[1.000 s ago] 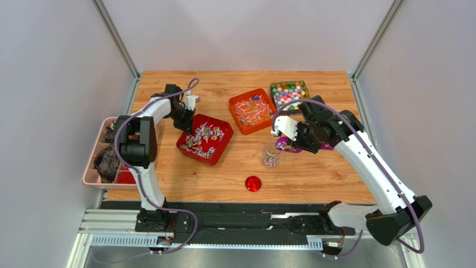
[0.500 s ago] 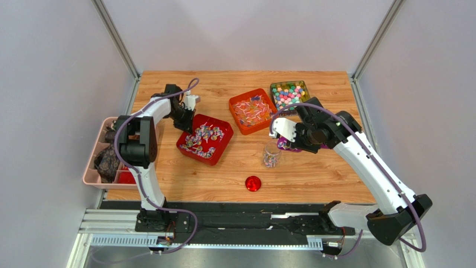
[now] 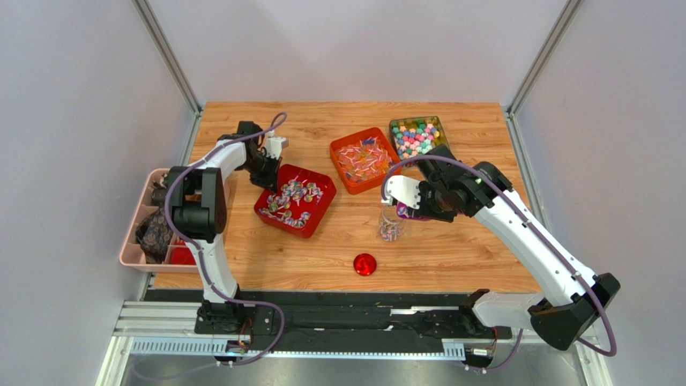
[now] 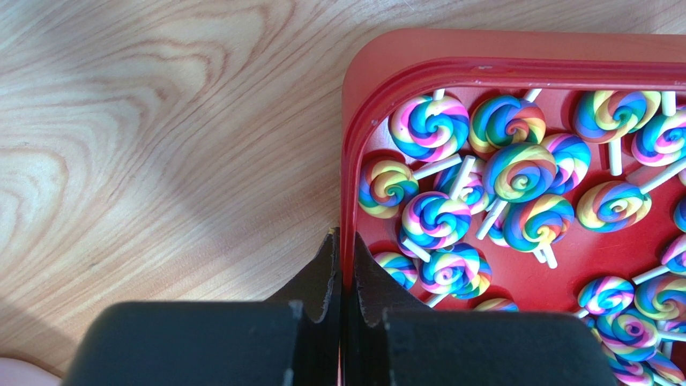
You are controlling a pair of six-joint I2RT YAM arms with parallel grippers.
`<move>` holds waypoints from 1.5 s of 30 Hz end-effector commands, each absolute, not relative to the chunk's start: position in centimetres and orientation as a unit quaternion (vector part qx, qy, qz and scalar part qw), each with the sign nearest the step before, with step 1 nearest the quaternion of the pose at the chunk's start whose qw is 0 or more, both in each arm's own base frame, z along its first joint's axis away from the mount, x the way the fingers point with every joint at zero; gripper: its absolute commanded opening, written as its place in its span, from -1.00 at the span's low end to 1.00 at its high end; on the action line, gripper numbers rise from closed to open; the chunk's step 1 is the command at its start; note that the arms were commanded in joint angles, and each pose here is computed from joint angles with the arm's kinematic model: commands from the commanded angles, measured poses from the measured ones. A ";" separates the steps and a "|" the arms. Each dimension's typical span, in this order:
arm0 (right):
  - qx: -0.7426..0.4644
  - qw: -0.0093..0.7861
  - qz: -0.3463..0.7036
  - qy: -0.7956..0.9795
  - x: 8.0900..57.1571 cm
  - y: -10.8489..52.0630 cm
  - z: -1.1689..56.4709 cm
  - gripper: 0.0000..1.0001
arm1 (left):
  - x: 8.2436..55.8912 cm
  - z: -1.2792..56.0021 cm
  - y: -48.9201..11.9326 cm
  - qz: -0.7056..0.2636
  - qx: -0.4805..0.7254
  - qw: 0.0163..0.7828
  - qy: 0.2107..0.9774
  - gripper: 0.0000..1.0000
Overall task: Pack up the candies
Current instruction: Place the fake candies in the packing bottle.
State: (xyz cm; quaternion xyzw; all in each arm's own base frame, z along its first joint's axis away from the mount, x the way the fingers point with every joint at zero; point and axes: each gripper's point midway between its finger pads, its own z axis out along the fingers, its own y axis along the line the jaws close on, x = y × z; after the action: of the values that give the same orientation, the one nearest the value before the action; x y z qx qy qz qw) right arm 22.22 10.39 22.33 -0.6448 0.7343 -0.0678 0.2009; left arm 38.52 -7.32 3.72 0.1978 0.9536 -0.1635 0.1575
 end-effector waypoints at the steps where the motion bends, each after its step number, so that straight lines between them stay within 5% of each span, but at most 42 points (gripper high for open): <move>1: -0.666 0.055 -0.080 0.739 16.9 5.8 21.4 -1.00 | 39.0 7.2 -8.3 -0.193 0.198 0.197 0.941 -1.00; 45: -0.713 0.032 -0.228 0.663 18.5 4.8 23.3 -1.00 | 39.0 7.3 -8.3 -0.194 0.197 0.198 0.940 -1.00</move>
State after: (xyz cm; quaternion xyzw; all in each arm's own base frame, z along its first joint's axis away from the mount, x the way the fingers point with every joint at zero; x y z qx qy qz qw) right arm 22.83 10.63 22.94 -0.6814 0.6840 -0.1898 0.1784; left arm 38.52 -7.32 3.72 0.1976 0.9536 -0.1635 0.1575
